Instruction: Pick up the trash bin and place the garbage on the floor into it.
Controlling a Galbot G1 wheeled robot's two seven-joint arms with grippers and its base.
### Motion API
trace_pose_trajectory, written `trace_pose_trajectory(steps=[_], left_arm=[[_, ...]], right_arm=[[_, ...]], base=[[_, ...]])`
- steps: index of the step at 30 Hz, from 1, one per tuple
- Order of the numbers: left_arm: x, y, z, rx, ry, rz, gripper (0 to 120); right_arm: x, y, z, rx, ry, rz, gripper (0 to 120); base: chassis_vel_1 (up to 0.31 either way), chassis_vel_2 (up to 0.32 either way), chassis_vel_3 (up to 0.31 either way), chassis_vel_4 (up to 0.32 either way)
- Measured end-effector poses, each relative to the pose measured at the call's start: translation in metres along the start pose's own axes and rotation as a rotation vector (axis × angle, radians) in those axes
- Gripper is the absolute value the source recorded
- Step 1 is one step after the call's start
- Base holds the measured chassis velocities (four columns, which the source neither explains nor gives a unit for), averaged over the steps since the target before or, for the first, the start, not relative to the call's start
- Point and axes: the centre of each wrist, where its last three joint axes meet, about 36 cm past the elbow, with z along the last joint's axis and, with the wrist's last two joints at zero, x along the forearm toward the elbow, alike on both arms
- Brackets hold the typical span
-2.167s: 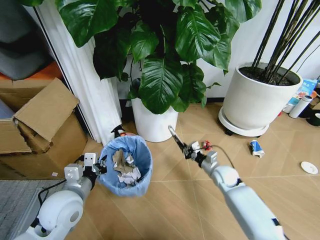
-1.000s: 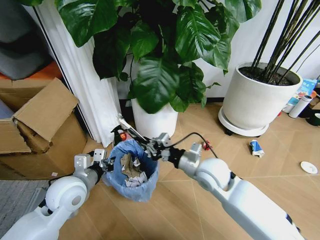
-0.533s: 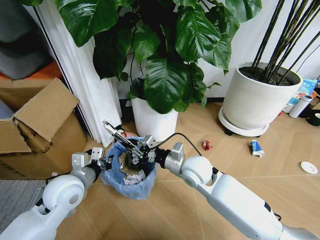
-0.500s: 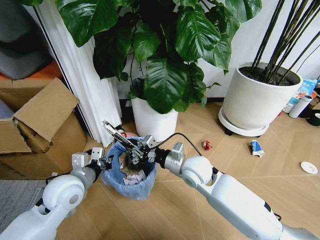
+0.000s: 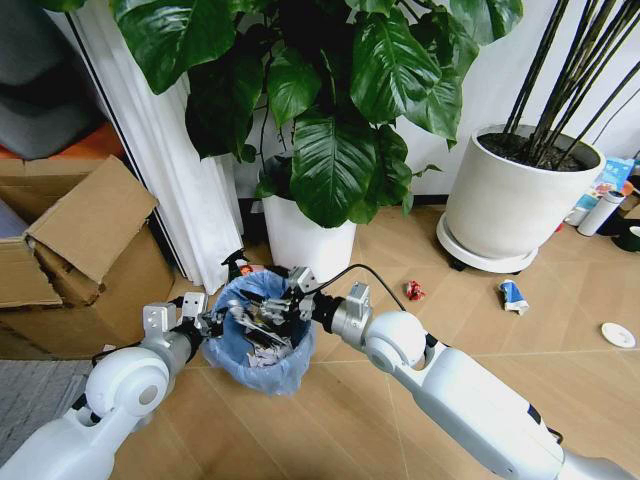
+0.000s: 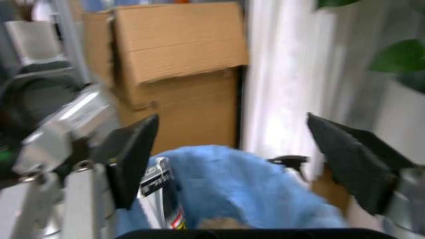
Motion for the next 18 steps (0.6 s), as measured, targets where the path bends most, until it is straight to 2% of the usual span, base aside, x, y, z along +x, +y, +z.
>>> trace_pose_trajectory(steps=[2, 4, 5, 7, 11, 18], left_arm=[[0.0, -0.001, 0.002, -0.005, -0.011, -0.009, 0], [0.0, -0.002, 0.004, -0.011, -0.021, -0.014, 0], [0.0, -0.002, 0.004, -0.011, -0.021, -0.014, 0], [0.002, -0.005, 0.006, -0.012, -0.037, -0.017, 0], [0.003, -0.007, 0.007, -0.011, -0.048, -0.02, 0], [0.007, -0.012, 0.011, -0.012, -0.063, -0.02, 0]], right_arm=[[0.013, -0.006, 0.0, -0.009, 0.009, 0.074, 94], [0.023, -0.009, 0.003, -0.012, 0.017, 0.12, 98], [0.023, -0.009, 0.003, -0.012, 0.017, 0.12, 98], [0.046, -0.013, 0.011, -0.017, 0.048, 0.218, 100], [0.063, -0.016, 0.016, -0.012, 0.074, 0.285, 100], [0.12, -0.033, 0.025, -0.008, 0.126, 0.458, 100]], base=[[0.0, 0.0, 0.0, 0.0], [0.0, 0.0, 0.0, 0.0], [0.0, 0.0, 0.0, 0.0], [0.0, 0.0, 0.0, 0.0], [0.0, 0.0, 0.0, 0.0], [0.0, 0.0, 0.0, 0.0]])
